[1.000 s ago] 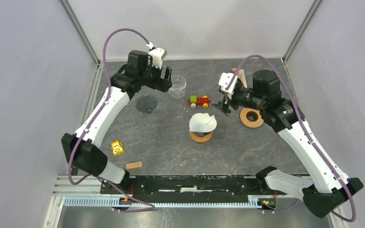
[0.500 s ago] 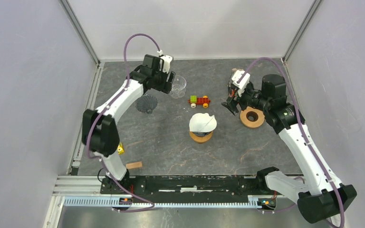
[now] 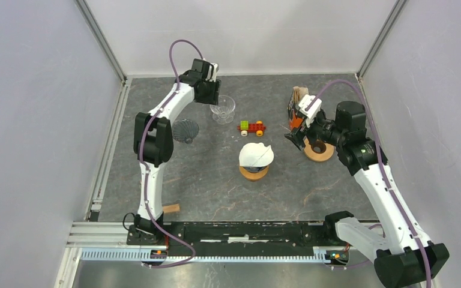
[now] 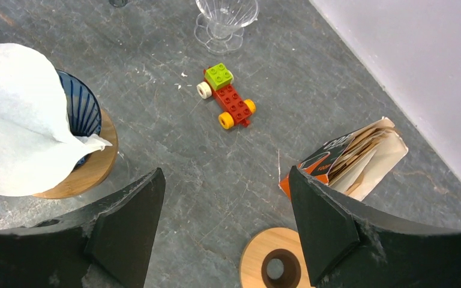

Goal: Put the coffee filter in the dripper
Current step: Pick up the coffee server from the center of the board.

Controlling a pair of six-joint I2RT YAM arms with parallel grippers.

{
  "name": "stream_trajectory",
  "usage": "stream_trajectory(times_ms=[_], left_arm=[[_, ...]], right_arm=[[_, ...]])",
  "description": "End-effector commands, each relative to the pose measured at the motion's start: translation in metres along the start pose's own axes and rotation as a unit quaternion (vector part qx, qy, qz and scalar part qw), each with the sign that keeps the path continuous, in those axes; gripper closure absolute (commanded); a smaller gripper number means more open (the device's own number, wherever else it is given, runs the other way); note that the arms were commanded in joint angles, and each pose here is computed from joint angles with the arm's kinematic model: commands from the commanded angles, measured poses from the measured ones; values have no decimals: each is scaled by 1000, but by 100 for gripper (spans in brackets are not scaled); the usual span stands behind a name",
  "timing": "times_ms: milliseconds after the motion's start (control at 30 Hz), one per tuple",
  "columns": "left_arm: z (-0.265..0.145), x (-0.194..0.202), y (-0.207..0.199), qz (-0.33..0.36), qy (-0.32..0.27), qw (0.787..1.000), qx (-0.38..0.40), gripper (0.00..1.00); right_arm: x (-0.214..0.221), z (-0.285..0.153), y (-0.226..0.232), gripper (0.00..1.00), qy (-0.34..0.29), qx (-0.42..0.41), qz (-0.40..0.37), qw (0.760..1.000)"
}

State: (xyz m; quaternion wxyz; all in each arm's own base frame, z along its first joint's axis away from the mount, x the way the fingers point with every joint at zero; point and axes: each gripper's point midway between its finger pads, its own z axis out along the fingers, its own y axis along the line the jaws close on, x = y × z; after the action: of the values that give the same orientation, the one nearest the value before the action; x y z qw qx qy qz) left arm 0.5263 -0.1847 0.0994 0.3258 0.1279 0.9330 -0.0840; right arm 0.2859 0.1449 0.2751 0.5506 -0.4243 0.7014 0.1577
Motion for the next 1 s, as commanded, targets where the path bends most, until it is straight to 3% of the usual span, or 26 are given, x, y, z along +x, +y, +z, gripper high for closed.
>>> stream_trajectory(times_ms=[0, 267, 567, 767, 967], left_arm=[[0, -2, -12, -49, 21, 998, 31, 43], [5, 10, -14, -46, 39, 997, 41, 62], [-26, 5, -30, -31, 44, 995, 85, 97], [-80, 38, -48, -4, 88, 986, 145, 98], [-129, 86, -58, 3, 108, 978, 177, 98]], right_arm=[[-4, -2, -1, 18, -14, 3, -14, 1000], [-4, -3, 2, 18, -17, -1, -17, 1000], [-6, -9, -3, 18, -21, 19, -27, 999], [1, -10, -6, 18, -10, 37, -28, 999], [34, -13, -35, 17, 53, 115, -13, 992]])
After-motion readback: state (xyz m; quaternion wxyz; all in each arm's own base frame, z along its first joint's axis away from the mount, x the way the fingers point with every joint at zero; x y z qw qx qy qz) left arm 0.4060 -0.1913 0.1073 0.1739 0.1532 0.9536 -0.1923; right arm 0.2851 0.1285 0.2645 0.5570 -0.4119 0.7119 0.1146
